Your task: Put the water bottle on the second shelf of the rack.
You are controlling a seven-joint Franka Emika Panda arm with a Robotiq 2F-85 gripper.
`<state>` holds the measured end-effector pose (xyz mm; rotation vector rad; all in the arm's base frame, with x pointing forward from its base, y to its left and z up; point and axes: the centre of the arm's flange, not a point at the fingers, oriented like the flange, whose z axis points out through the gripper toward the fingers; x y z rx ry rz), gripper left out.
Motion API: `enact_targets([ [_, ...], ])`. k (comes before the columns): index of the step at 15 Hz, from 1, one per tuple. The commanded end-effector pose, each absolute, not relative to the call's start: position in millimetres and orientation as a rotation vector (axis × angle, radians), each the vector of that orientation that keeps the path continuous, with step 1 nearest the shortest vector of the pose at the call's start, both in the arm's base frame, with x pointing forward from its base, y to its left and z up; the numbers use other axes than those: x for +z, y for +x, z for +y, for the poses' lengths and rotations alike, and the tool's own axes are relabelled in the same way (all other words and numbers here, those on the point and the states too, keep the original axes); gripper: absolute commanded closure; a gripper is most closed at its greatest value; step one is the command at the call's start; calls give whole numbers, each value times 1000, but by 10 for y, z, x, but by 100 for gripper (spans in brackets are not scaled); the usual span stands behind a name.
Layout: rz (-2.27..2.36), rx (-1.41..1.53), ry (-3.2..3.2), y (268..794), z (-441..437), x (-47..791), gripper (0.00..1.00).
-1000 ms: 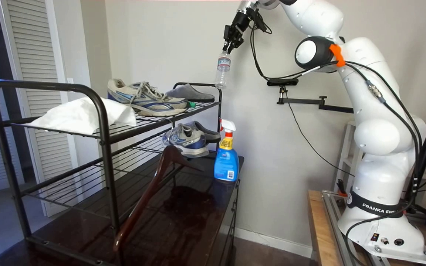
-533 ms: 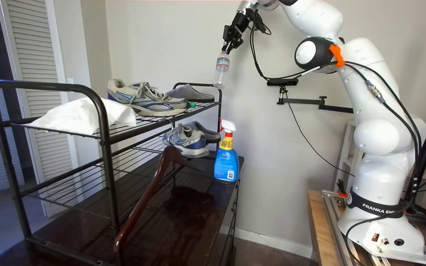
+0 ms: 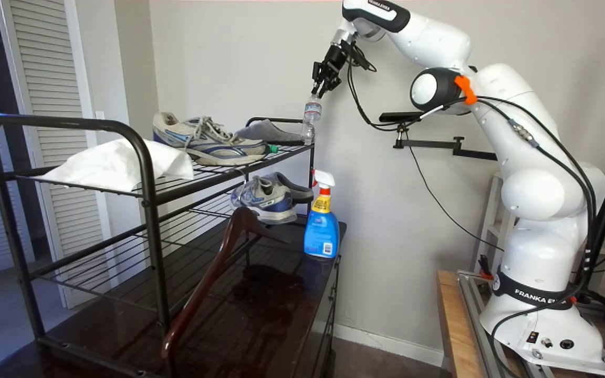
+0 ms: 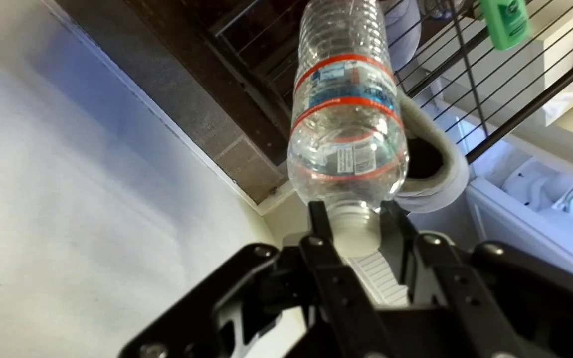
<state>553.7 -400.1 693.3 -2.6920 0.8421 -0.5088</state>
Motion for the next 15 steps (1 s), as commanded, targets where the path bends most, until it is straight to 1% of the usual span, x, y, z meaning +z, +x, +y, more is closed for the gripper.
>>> enact_targets([
  [1,1002,-584,-2578,5024,-4014,6308,92],
  [3,1075,-505,-2593,4942,-4175,6215,92],
  [4,1071,-370,-2621,4884,-4244,6181,92],
  [8,1087,-296,-2631,4641,-4334,5996,92],
  [11,1109,-405,-2686,4678,-4393,5877,92],
  [15,1102,-615,-2711,4906,-4481,5843,92],
])
